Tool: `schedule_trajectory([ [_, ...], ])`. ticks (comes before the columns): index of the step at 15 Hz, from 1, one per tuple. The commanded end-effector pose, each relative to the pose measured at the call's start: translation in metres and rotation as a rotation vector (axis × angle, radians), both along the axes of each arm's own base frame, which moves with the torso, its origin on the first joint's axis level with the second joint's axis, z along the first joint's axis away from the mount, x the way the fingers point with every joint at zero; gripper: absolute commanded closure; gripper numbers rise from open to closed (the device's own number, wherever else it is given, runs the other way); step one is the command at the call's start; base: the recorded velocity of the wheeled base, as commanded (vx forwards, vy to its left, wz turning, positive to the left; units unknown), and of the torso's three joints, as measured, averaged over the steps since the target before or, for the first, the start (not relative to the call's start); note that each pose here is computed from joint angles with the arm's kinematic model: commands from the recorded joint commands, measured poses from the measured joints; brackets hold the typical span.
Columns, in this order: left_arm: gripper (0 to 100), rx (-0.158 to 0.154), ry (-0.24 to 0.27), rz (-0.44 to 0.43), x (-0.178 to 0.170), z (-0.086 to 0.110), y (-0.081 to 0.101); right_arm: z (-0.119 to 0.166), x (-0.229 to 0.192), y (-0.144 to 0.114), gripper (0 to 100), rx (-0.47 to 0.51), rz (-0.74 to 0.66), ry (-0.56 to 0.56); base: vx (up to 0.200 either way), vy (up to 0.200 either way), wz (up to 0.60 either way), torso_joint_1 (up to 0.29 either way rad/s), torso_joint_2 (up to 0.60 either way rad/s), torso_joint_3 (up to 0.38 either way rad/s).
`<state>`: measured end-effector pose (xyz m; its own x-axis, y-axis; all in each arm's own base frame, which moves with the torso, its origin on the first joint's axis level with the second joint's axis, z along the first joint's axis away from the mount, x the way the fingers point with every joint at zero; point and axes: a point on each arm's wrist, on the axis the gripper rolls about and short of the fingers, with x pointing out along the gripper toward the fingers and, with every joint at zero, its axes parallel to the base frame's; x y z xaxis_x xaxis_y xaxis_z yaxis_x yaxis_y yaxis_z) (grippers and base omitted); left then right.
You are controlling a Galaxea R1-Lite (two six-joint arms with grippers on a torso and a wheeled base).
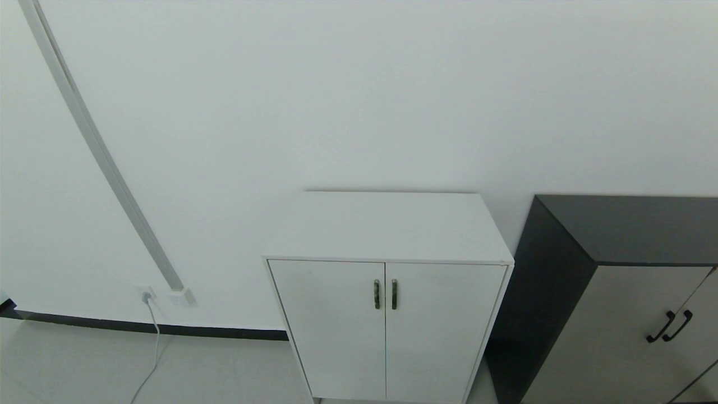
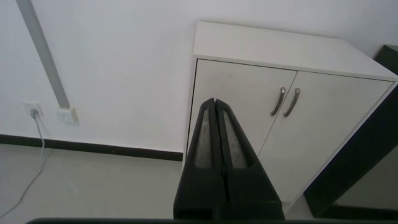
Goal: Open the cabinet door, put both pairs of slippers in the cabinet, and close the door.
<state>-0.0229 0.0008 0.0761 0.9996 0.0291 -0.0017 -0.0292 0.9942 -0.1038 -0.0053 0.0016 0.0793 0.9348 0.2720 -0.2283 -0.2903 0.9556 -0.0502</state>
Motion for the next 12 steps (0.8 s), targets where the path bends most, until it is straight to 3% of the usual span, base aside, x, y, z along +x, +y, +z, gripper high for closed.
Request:
schedule_trajectory([
  [1, 100, 0.0, 0.001, 0.0, 0.0, 0.0, 0.0, -0.001, -0.002, 0.0, 100, 0.001, -0.054, -0.02, 0.0, 0.0, 0.0, 0.0, 0.0, 0.0],
  [9, 100, -0.002, 0.0, 0.0, 0.0, 0.0, 0.0, -0.004, -0.017, 0.001, 100, 0.021, -0.168, -0.218, 0.0, 0.0, 0.0, 0.0, 0.0, 0.0],
  [12, 100, -0.002, 0.0, 0.0, 0.0, 0.0, 0.0, -0.004, -0.017, 0.001, 100, 0.075, -0.185, -0.219, 0.0, 0.0, 0.0, 0.0, 0.0, 0.0],
])
